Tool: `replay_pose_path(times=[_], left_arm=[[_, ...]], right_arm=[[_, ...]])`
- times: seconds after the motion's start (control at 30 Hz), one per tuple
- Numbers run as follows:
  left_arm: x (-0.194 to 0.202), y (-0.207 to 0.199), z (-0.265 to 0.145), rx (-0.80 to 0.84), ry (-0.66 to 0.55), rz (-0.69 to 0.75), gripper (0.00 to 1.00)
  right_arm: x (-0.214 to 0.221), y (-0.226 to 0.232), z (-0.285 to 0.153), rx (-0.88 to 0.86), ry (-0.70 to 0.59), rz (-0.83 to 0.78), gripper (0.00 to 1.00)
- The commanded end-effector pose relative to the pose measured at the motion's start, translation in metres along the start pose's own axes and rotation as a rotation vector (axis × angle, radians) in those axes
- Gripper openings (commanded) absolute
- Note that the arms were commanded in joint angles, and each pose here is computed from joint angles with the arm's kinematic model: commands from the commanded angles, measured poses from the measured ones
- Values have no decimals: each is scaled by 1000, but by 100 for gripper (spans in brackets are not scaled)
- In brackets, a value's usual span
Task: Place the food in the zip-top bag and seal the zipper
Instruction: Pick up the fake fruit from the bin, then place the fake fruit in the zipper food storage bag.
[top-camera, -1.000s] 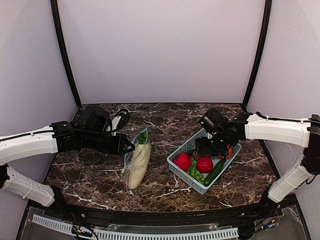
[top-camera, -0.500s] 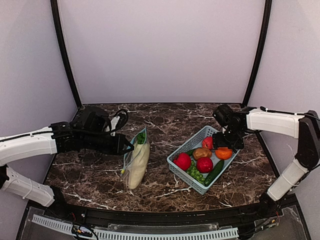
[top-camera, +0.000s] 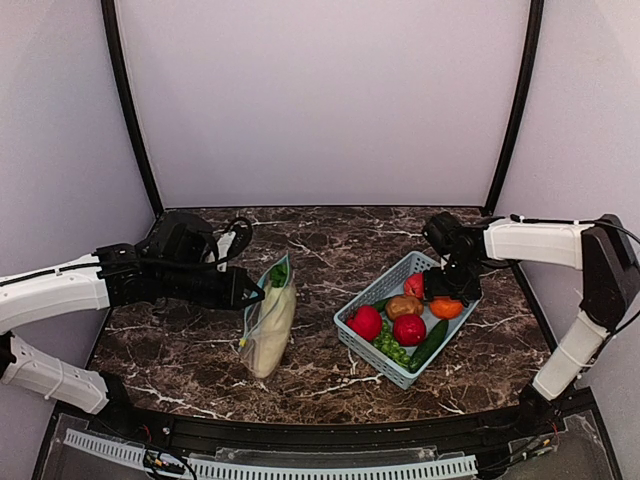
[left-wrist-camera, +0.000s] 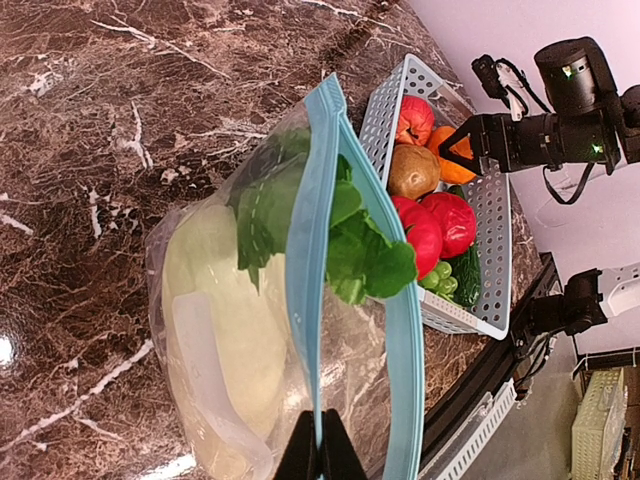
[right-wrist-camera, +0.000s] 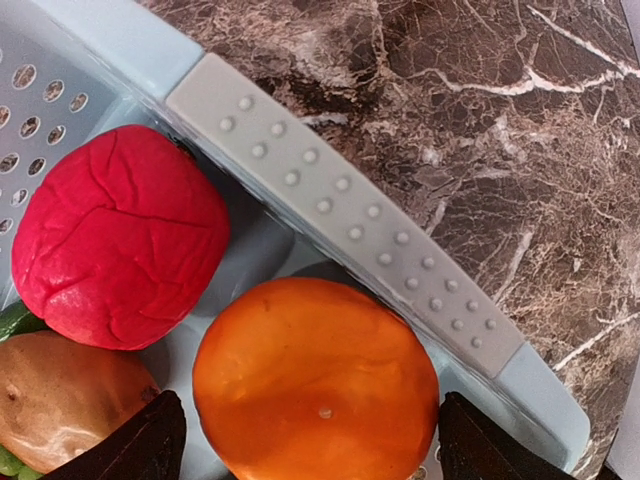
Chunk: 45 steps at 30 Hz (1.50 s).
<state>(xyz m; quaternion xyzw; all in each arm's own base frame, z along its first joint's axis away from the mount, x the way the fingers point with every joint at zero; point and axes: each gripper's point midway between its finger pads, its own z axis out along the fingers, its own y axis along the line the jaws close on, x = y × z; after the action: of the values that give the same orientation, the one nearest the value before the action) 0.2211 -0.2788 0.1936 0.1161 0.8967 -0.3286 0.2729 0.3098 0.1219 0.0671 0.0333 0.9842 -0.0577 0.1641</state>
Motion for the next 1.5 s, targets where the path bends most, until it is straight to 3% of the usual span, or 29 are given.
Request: replay_pose_path(times=[0.0,0.2,0.4,0.8,1.07,1.23,1.47], left_arm=[[2,5,-4,-14,0,-11,1],[1,4,-5,-12,-4,-16,1],[1,5,-5,-14,-2,-19,1],[1,4,0,-16,9,-20,1],[-3,-14,12,78,15,-33,1],[-8,-31,22,154,35,-25,1],[-2,-38,34,198,77,-25,1]], right_arm=[[2,0,12,8,14,6,86],[5,-6,17,45,15,4,88],[1,-5,13,28,-5,18,77],[-21,-5,-48,-110,-183,54,67],[-25,34,-138,-457,-333,66,63],[-12,93,-195,-743,-393,24,63],[5,183,-249,-997,-434,-63,62]])
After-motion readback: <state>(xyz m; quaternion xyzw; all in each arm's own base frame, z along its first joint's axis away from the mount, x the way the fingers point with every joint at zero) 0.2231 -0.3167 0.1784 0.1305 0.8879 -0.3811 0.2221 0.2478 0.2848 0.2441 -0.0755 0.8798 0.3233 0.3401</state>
